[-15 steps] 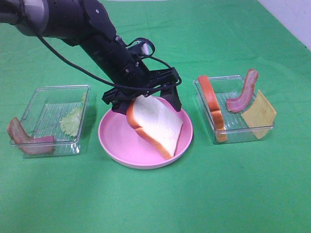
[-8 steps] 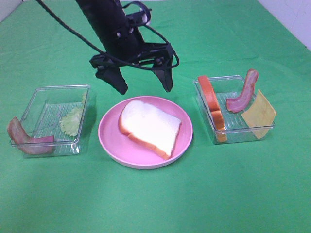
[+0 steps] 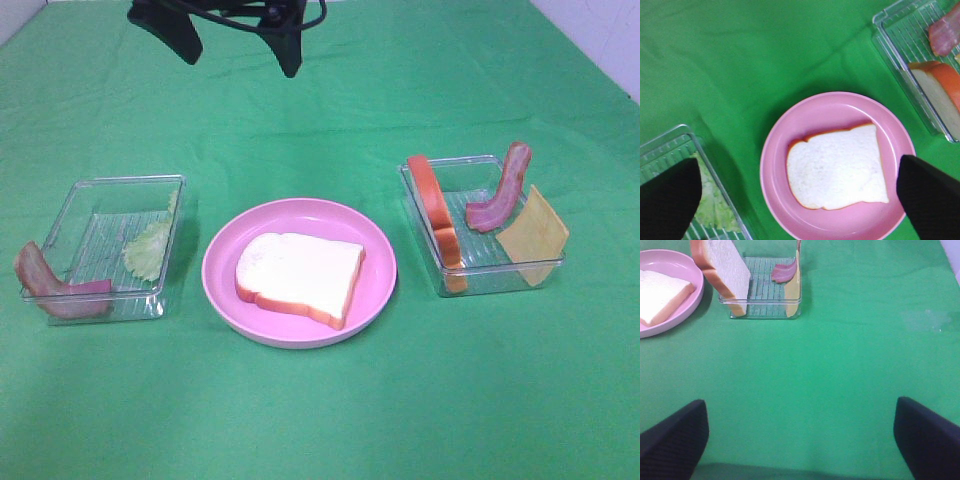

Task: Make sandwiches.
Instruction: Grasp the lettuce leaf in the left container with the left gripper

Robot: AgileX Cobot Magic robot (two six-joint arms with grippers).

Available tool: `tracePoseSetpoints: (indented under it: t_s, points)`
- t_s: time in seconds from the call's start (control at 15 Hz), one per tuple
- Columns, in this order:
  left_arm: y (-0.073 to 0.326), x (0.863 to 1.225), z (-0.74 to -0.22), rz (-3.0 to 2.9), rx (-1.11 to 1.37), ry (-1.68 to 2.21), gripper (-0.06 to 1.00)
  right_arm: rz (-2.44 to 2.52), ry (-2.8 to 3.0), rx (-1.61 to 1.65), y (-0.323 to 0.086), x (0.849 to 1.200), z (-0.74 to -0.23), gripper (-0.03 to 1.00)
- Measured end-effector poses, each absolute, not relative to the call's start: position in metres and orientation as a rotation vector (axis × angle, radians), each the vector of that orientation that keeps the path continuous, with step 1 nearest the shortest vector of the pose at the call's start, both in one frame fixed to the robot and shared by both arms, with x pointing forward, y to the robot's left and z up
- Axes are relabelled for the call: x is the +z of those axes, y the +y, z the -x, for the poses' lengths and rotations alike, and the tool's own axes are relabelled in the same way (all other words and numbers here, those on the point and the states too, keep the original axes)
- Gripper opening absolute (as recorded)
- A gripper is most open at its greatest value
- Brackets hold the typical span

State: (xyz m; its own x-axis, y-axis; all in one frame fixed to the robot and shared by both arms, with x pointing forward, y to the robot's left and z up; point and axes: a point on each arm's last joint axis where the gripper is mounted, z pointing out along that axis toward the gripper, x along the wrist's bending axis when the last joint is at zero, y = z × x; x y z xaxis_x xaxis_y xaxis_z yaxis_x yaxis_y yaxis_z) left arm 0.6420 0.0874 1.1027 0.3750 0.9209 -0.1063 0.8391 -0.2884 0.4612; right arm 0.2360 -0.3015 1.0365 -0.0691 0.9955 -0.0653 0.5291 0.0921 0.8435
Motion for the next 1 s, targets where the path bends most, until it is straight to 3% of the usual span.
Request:
tracePoseSetpoints:
  t_s: [0.13, 0.2, 0.27, 0.4, 0.67, 1.0]
  points:
    - [0.110, 1.112, -0.643, -2.159, 0.272, 1.570, 0.99, -1.517, 1.686, 0.863, -0.301, 1.036, -0.236, 0.96]
    - [0.146, 1.107, -0.648, -2.122, 0.274, 1.681, 0.99, -1.517, 1.686, 0.863, -0.301, 1.036, -0.236, 0.96]
    - [0.146, 1.107, -0.648, -2.122, 0.274, 1.681, 0.99, -1.517, 1.686, 0.863, -0.301, 1.036, -0.236, 0.96]
    - [0.182, 1.067, -0.649, -2.150, 0.188, 1.861, 0.99, -1.517, 1.686, 0.863, -0.301, 1.036, -0.236, 0.96]
    - [0.187, 1.021, -0.637, -2.193, 0.062, 1.977, 0.99, -1.517, 1.686, 0.863, -0.301, 1.036, -0.236, 0.96]
    - [0.185, 0.999, -0.645, -2.115, 0.080, 2.006, 0.99, -1.517, 1.686, 0.863, -0.301, 1.036, -0.236, 0.96]
